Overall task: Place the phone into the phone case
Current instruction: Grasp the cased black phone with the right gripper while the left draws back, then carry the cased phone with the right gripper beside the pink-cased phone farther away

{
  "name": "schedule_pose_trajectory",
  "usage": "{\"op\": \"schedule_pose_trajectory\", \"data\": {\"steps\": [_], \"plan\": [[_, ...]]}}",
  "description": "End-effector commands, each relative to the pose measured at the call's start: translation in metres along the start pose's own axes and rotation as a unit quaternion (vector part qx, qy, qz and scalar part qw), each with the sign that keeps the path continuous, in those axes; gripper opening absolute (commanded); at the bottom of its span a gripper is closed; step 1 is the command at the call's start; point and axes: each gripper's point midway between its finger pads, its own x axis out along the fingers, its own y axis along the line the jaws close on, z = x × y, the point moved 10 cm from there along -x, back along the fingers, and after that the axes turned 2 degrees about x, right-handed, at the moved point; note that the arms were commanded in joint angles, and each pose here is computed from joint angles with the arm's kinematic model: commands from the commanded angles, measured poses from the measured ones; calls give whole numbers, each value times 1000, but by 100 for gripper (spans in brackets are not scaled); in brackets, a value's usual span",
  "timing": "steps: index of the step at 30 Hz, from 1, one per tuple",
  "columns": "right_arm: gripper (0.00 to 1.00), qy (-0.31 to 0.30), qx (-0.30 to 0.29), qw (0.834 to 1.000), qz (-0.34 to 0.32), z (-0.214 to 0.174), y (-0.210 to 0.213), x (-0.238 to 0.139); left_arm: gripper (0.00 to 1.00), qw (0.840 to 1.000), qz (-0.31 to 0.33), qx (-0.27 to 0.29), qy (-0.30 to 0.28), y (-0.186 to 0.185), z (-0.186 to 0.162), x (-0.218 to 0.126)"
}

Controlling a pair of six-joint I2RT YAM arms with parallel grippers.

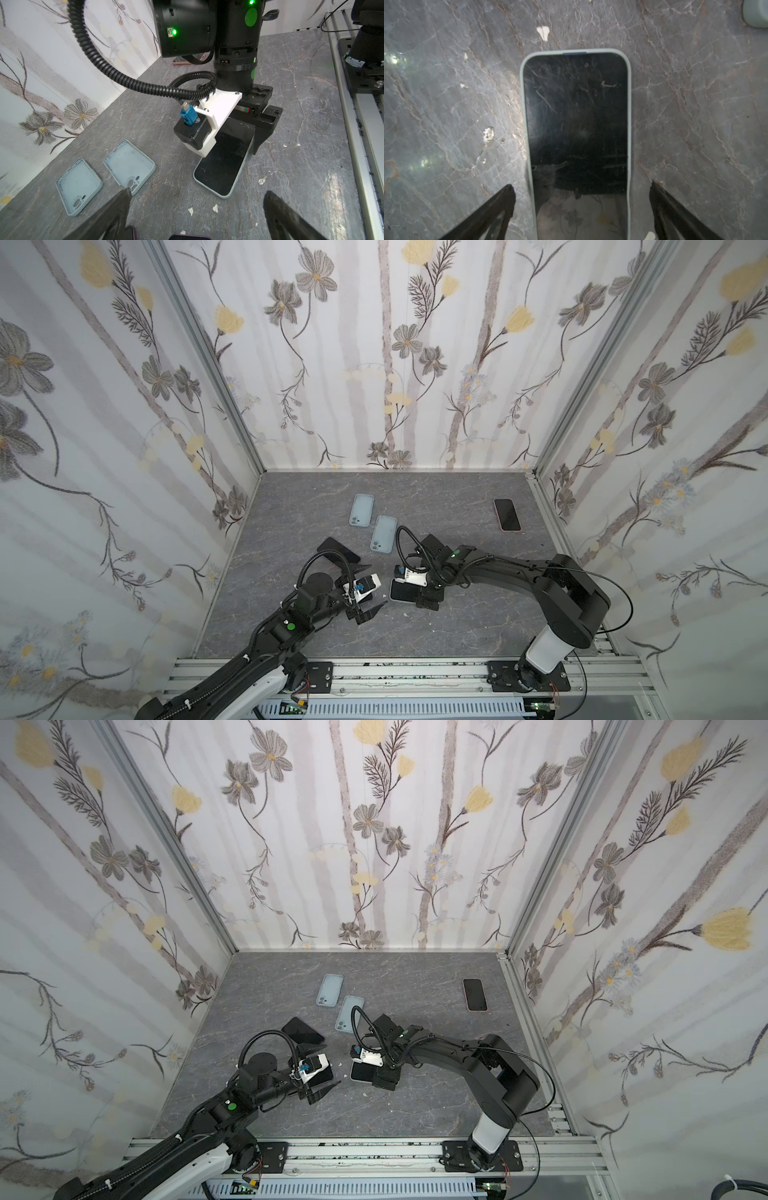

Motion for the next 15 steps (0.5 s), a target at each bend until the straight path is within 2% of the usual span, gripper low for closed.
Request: {"op": "schedule_pose_trajectory", "data": {"steps": [1,7,15], "plan": [[100,-1,-8,1000,12,2,0,3,100,1000,2,9,-3,1,1,0],[99,7,-2,1000,21,2,0,10,100,1000,1,10,-3,0,1,0],[88,26,7,999,24,2,-4,18,100,1000,-1,11,-4,0,1,0]]}}
